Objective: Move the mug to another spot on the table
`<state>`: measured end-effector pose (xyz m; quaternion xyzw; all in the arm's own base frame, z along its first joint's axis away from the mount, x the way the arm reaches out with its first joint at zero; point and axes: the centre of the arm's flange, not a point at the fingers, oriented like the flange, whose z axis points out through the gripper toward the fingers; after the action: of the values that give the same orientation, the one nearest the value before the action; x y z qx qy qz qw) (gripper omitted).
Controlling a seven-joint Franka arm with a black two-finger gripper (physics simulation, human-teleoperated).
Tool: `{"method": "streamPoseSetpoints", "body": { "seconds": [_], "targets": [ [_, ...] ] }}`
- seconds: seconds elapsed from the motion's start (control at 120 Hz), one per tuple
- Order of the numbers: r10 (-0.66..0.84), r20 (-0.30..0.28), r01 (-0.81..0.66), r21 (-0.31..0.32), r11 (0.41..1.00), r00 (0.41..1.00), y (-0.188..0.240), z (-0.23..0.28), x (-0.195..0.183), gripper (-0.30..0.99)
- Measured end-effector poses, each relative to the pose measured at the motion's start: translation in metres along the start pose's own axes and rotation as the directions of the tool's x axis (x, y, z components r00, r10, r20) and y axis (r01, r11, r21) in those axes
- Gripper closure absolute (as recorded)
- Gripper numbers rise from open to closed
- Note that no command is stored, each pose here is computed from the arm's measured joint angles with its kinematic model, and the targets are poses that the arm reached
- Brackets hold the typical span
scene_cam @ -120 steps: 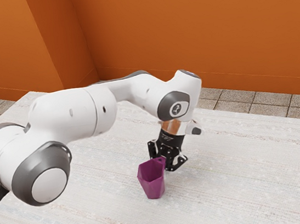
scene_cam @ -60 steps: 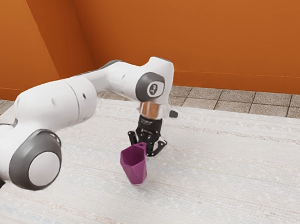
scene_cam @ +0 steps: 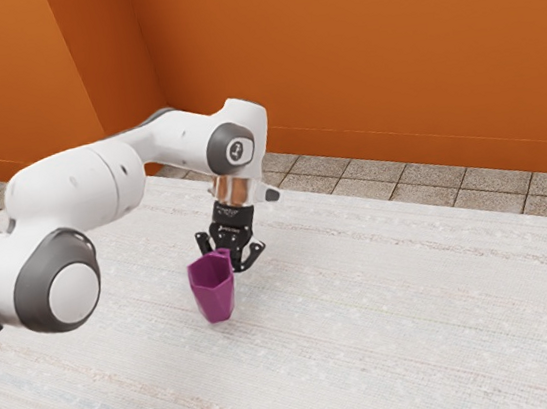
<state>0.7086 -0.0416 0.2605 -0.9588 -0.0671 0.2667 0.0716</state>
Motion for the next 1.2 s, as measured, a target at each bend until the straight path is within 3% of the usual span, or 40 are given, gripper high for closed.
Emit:
{"method": "streamPoseSetpoints", "body": {
  "seconds": [0.442,0.842,0.917,1.042,1.2],
  "targets": [
    [-0.021,0.007,0.021,-0.028,0.999,1.000,-0.005,0.012,0.009,0.62],
    [-0.028,-0.017,0.028,-0.032,0.999,0.999,-0.002,0.001,0.004,0.36],
    [-0.026,-0.053,0.024,-0.034,0.999,0.998,-0.001,-0.017,-0.006,0.33],
    [-0.025,-0.162,0.012,-0.078,0.997,0.986,-0.001,-0.066,-0.038,0.21],
    [-0.052,-0.287,0.011,-0.143,0.990,0.957,-0.027,-0.113,-0.123,0.11]
  ]
}}
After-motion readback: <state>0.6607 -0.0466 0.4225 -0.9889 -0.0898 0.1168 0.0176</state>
